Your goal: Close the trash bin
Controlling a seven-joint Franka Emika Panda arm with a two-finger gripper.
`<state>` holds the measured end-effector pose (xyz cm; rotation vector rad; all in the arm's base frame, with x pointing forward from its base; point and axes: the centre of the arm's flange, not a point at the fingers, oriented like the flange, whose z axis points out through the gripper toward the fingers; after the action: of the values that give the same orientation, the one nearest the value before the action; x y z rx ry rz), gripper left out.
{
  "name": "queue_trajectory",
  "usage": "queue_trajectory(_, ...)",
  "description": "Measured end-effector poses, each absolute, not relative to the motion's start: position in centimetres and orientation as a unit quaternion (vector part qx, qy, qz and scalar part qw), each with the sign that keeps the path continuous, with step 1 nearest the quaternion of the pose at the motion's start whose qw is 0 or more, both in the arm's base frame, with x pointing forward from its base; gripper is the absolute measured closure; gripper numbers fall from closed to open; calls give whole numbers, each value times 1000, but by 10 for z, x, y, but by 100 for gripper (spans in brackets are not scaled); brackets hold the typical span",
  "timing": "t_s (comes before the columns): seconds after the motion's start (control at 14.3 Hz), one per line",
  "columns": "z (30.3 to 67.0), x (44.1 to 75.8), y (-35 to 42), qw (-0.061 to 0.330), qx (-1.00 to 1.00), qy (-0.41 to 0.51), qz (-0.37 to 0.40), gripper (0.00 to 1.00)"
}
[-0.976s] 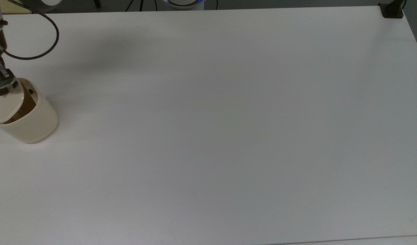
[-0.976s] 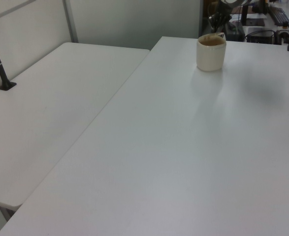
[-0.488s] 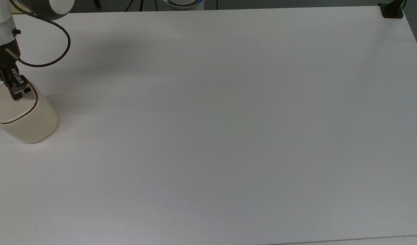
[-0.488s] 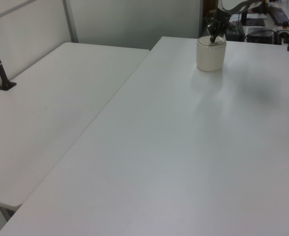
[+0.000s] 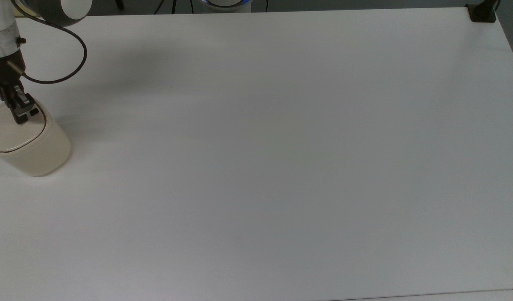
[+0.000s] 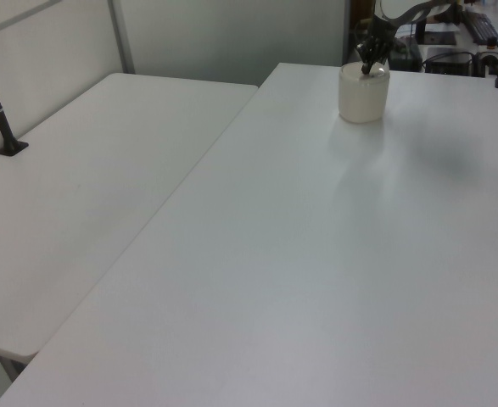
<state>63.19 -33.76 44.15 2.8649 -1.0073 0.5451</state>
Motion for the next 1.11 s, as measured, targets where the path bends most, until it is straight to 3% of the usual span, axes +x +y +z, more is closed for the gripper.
queue_trajectory(0.14,458,636,-330,28,929,-319,188,99)
queue_trajectory(0.28,497,642,-299,22,937,-291,193,99)
queue_trajectory(0.56,554,642,-199,22,968,-204,147,99)
queue_trajectory(1.11,602,609,-28,27,997,-34,68,97)
